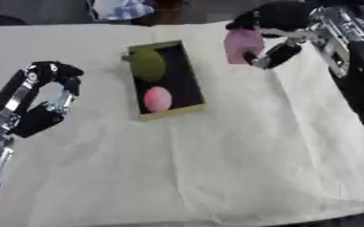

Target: Pick up objects on the table and place them in the box.

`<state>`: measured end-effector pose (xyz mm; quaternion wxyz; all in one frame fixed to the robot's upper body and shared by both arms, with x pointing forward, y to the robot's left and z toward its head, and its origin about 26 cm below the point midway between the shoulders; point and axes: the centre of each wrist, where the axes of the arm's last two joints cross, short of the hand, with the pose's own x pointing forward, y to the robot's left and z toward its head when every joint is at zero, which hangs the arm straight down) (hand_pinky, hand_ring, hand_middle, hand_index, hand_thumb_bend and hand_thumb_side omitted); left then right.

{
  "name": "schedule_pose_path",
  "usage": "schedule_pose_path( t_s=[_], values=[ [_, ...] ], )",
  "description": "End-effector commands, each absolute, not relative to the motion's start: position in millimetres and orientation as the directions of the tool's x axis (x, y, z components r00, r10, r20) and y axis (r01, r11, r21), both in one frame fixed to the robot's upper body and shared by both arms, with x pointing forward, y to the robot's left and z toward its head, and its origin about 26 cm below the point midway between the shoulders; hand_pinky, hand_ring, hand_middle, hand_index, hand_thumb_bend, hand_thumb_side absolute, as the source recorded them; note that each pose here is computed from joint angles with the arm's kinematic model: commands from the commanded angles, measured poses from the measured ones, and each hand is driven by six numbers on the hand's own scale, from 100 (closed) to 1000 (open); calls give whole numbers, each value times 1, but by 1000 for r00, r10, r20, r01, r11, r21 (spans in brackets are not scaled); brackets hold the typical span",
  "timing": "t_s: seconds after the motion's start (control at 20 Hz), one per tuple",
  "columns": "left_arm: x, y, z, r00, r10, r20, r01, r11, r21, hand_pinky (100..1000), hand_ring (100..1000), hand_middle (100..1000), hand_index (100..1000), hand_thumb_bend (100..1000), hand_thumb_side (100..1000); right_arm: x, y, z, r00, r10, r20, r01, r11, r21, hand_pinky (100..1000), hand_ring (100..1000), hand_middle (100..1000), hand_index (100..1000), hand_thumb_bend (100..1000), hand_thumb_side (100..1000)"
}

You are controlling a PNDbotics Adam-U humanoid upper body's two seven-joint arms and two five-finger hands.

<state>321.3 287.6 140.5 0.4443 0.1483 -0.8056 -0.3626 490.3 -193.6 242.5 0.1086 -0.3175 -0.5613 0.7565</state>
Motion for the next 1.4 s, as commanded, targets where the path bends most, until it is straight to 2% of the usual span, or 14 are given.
schedule_pose_path(
  t_s=[0.05, 0.35, 0.45, 0.75, 0.9, 1.25, 1.4],
  values=[
    [322, 287, 149, -584, -553, 594, 75, 691, 719, 709, 538, 552, 729, 100, 630, 490, -168, 261, -780, 505, -369, 231, -316, -920, 841, 829, 697, 1000, 100, 400],
    [323, 282, 150, -596, -536, 598, 86, 698, 711, 710, 537, 551, 729, 100, 631, 493, -125, 236, -818, 470, -332, 183, -335, -925, 841, 829, 712, 1000, 100, 391],
    [323, 281, 151, -598, -532, 599, 87, 700, 709, 710, 537, 551, 729, 100, 630, 493, -116, 225, -822, 471, -321, 162, -346, -924, 842, 831, 743, 1000, 100, 390],
    [322, 280, 150, -598, -527, 604, 88, 706, 703, 711, 536, 549, 729, 100, 635, 494, -107, 207, -807, 476, -348, 167, -382, -909, 856, 883, 928, 1000, 100, 425],
    [322, 280, 149, -597, -525, 606, 91, 707, 701, 711, 535, 548, 729, 100, 636, 493, -106, 205, -800, 464, -380, 197, -395, -897, 869, 911, 1000, 1000, 100, 533],
    [322, 280, 148, -594, -525, 609, 92, 708, 700, 711, 535, 547, 728, 100, 637, 495, -106, 200, -804, 440, -401, 233, -387, -892, 904, 962, 1000, 1000, 100, 723],
    [322, 280, 148, -594, -525, 610, 93, 708, 700, 712, 535, 547, 728, 100, 638, 495, -106, 200, -811, 430, -397, 234, -383, -893, 925, 995, 1000, 1000, 100, 756]
  ],
)
